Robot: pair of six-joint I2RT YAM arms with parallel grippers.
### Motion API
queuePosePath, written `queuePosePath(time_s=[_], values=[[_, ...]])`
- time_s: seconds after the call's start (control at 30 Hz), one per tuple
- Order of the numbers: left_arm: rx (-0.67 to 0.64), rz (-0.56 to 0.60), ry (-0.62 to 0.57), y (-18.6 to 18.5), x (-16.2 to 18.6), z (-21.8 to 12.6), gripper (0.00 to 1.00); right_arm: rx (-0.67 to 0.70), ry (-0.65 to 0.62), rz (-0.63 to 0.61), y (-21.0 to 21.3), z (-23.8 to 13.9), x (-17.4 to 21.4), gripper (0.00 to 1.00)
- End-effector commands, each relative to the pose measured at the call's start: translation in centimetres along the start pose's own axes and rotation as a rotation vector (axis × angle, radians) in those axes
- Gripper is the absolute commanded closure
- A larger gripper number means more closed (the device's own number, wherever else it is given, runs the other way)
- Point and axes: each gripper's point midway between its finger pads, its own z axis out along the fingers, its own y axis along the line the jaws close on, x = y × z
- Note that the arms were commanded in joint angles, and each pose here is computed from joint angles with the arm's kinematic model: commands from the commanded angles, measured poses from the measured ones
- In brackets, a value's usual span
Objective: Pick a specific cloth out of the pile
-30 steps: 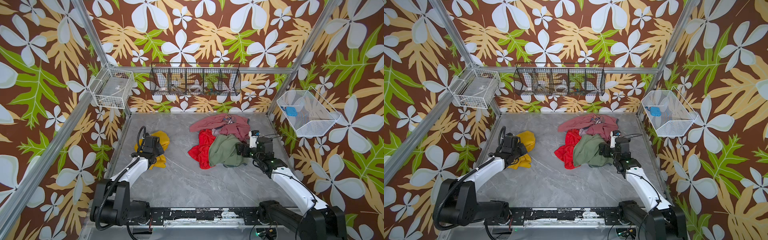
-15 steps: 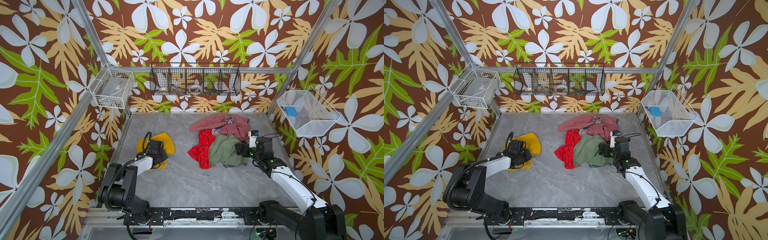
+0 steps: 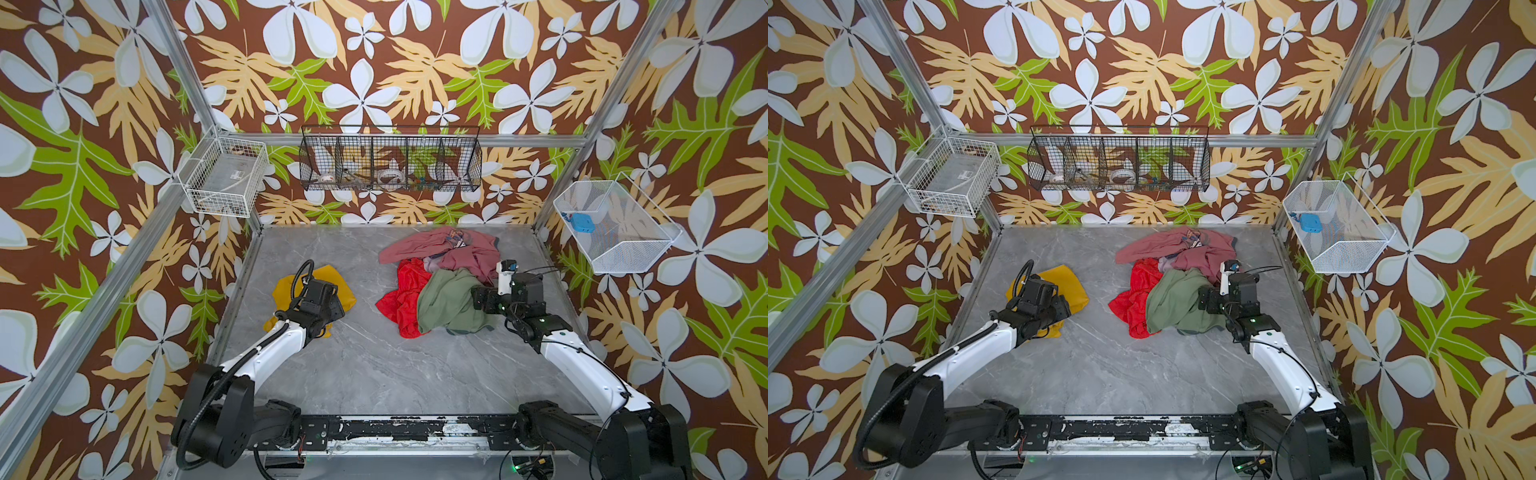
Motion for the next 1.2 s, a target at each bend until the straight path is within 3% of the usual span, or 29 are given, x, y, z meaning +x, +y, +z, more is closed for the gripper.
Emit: queuePosePath(time_s=[0.0, 0.13, 0.23, 0.67, 0.73, 0.8, 1.17], values=[[-0.120, 0.019, -0.046, 2.4, -0.9, -1.7, 0.32, 0.011, -0.016, -0.011, -0.1, 0.0, -0.7, 0.07], [-0.207, 0.054, -0.081, 3.9, -2.0, -2.0, 0.26, -0.002, -0.016, -0.001, 0.1, 0.3, -0.7, 0.07], [-0.190, 0.039, 0.004, 4.0, -1.6, -0.1, 0.26, -0.011, -0.015, 0.000, 0.3, 0.3, -0.8, 0.07], [-0.246, 0.049, 0.175, 5.0, 1.8, 7.2, 0.36, 0.027, -0.037, -0.028, -0.4, -1.1, -0.3, 0.06], [-0.264, 0.065, 0.188, 5.1, 1.7, 7.9, 0.42, 0.031, -0.031, -0.029, -0.6, -1.0, -0.2, 0.06], [-0.271, 0.087, 0.192, 4.8, 1.2, 8.6, 0.46, 0.034, -0.028, -0.030, -0.6, -1.0, -0.2, 0.06], [-0.227, 0.126, 0.169, 1.9, -4.1, 13.3, 0.50, 0.055, -0.032, -0.026, -1.0, -0.9, 0.1, 0.05]])
